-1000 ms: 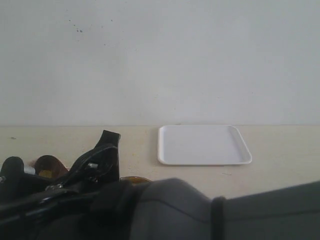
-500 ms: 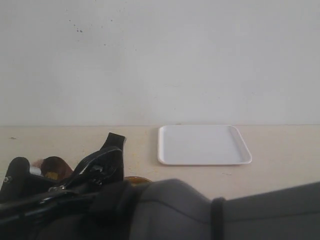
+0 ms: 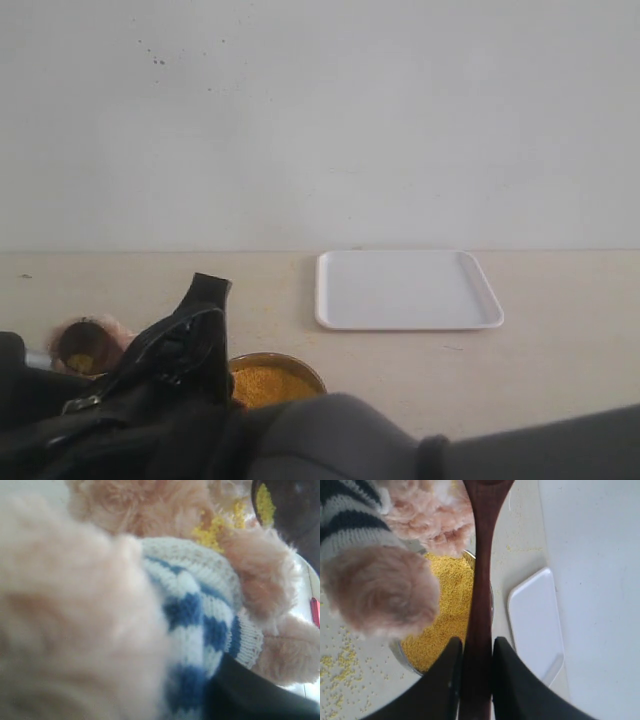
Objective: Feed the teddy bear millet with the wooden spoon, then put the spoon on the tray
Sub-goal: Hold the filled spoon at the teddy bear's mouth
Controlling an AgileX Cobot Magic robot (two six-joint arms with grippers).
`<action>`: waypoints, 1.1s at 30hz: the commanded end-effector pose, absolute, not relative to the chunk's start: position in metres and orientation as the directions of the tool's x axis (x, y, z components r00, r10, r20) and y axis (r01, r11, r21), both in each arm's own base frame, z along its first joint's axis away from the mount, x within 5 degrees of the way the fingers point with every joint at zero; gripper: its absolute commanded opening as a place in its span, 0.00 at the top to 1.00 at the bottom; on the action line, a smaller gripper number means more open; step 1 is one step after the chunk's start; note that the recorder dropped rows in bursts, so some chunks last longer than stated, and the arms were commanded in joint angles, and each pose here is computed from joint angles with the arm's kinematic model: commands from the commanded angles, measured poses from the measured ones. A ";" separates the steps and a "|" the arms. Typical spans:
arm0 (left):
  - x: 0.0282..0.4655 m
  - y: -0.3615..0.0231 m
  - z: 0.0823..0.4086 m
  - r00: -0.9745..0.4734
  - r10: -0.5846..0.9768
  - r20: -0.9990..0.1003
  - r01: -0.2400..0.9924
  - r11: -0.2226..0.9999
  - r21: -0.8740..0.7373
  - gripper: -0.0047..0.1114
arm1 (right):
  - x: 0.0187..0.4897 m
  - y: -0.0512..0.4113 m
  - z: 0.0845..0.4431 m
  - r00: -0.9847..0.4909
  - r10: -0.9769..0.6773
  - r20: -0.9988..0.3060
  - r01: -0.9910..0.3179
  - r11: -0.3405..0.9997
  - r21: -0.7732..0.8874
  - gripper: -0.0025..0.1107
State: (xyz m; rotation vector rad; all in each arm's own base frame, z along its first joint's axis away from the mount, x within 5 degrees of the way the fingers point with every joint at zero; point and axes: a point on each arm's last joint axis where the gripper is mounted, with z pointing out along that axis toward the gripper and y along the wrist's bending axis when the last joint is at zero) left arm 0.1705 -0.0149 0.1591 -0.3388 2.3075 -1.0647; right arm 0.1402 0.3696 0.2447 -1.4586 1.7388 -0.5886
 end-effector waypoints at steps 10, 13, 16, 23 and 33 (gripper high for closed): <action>0.170 -0.017 0.160 -0.804 -0.462 -0.375 0.007 0.624 -0.782 0.93 | 0.129 0.369 0.253 -0.018 -0.973 -0.231 -0.523 0.206 -0.827 0.98; 0.170 -0.017 0.160 -0.804 -0.462 -0.375 0.007 0.624 -0.782 0.93 | 0.129 0.368 0.253 -0.019 -0.973 -0.229 -0.524 0.205 -0.827 0.98; 0.170 -0.017 0.160 -0.804 -0.462 -0.375 0.007 0.624 -0.782 0.93 | 0.128 0.368 0.252 -0.027 -0.973 -0.231 -0.534 0.209 -0.819 0.98; 0.170 -0.017 0.160 -0.802 -0.464 -0.375 0.006 0.623 -0.782 0.93 | 0.129 0.365 0.252 -0.038 -0.982 -0.184 -0.525 0.176 -0.833 0.98; 0.170 -0.016 0.160 -0.802 -0.465 -0.376 0.002 0.627 -0.779 0.93 | 0.129 0.364 0.252 -0.064 -0.977 -0.202 -0.524 0.205 -0.827 0.98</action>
